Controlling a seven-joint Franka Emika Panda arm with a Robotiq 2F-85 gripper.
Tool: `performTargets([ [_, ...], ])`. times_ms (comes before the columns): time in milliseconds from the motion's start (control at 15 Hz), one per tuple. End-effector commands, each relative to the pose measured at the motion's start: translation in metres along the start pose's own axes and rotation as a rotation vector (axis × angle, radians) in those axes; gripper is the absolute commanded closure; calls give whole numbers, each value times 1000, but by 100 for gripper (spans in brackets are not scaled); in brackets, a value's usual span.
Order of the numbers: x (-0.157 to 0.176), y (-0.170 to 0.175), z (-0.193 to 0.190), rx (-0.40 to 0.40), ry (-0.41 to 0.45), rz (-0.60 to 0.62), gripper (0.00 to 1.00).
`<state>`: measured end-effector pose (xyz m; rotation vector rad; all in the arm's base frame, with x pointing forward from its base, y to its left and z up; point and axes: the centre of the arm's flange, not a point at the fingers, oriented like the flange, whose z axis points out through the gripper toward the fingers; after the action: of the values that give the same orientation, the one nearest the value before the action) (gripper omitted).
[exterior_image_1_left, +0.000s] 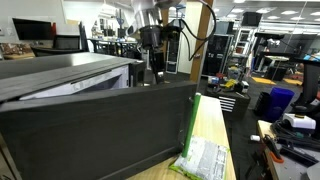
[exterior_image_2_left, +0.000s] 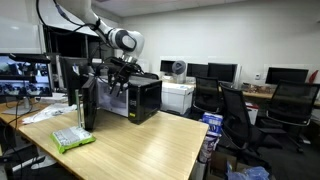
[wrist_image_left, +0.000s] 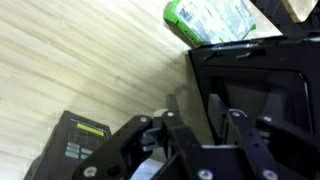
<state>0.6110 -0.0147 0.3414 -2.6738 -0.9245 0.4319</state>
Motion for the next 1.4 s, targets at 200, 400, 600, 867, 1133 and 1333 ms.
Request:
performTargets([
  [200,-33,21,26,104,-149,5,8],
  [400,-46,7,21,189,-273,-43,0],
  [600,-41,9,26,177,-245,-6,0],
  [867,-43,5,24,135,-225,17,0],
  [1133,-62,-19,30,-26,-101,112,0],
  [1333,-82,-44,35,-144,-22,223,0],
])
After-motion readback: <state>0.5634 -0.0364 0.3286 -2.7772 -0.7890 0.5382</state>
